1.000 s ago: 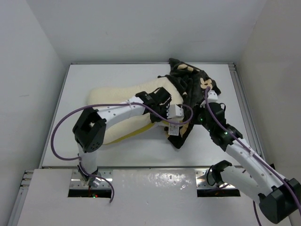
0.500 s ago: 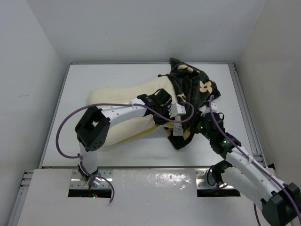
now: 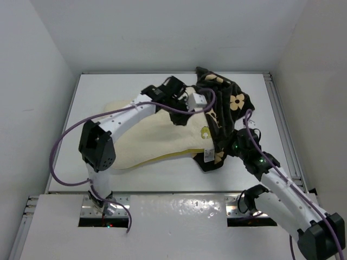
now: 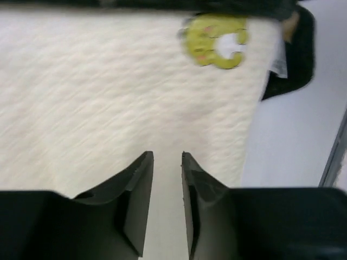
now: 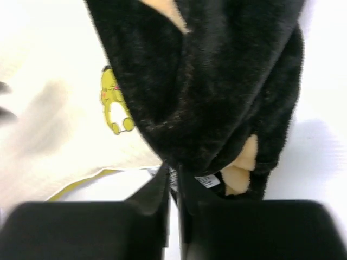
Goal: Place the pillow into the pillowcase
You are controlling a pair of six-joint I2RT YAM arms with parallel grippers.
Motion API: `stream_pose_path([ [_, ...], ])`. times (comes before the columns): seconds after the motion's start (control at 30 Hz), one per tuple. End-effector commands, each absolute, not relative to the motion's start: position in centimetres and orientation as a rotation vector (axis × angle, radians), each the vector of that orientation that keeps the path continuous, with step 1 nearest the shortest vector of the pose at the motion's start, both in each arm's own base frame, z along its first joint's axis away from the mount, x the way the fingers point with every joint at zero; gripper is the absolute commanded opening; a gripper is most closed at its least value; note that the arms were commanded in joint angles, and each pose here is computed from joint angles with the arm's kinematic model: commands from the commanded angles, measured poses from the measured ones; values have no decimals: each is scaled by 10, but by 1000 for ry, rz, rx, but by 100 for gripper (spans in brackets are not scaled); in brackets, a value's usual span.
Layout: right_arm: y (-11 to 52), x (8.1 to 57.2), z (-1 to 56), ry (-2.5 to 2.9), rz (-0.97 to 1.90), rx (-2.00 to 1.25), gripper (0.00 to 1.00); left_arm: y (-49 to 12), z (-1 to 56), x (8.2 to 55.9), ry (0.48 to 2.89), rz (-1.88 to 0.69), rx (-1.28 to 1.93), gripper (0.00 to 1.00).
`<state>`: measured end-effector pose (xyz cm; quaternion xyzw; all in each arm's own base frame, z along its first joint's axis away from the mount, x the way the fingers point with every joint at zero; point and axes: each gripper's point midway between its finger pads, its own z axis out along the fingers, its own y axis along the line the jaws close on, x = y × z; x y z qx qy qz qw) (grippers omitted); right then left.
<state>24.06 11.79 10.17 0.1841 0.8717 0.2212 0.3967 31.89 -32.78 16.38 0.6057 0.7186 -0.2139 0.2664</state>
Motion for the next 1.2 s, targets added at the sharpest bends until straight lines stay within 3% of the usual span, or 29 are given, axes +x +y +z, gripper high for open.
stream_pose_path([
  [0.0, 118, 242, 96, 2257, 546, 524, 2, -286, 215, 356, 1960, -468, 1424, 15],
  [0.03, 122, 243, 96, 2261, 567, 528, 21, -261, 216, 388, 1992, -317, 1310, 11],
  [0.07, 125, 243, 94, 2268, 581, 538, 50, -247, 215, 403, 2023, -252, 1235, 16],
  [0.1, 128, 245, 94, 2265, 595, 544, 70, -229, 216, 420, 2048, -187, 1153, 31],
  [0.13, 132, 248, 95, 2259, 612, 565, 87, -216, 221, 438, 2047, -142, 1066, 59],
  [0.17, 134, 250, 96, 2253, 613, 567, 99, -195, 219, 454, 2072, -59, 991, 67],
  [0.23, 138, 255, 99, 2227, 629, 608, 99, -153, 220, 484, 2083, 42, 865, 83],
  [0.37, 144, 269, 87, 2215, 607, 711, 99, -87, 182, 525, 2148, 190, 763, 88],
  [0.53, 150, 290, 72, 2226, 557, 761, 97, -53, 96, 531, 2332, 72, 796, 90],
  [0.6, 146, 302, 70, 2205, 530, 780, 86, -47, 76, 521, 2355, 47, 867, 90],
  [0.63, 144, 308, 71, 2196, 520, 785, 76, -47, 56, 502, 2392, 22, 908, 90],
  [0.67, 137, 313, 66, 2204, 477, 794, 51, -48, 50, 494, 2385, 24, 952, 90],
  [0.7, 134, 325, 75, 2178, 459, 792, 44, -49, 45, 490, 2363, 30, 969, 88],
  [0.77, 125, 347, 82, 2182, 408, 765, 33, -60, 29, 456, 2377, -62, 1092, 81],
  [0.8, 123, 355, 84, 2187, 392, 751, 29, -69, 24, 443, 2384, -114, 1146, 71],
  [0.9, 117, 389, 91, 2227, 333, 670, 22, -100, 22, 399, 2376, -301, 1307, 61],
  [1.07, 119, 443, 98, 2271, 362, 576, 25, -165, 48, 337, 2224, -525, 1467, 62],
  [1.17, 117, 474, 102, 2290, 353, 482, 39, -200, 50, 297, 2178, -617, 1557, 62],
])
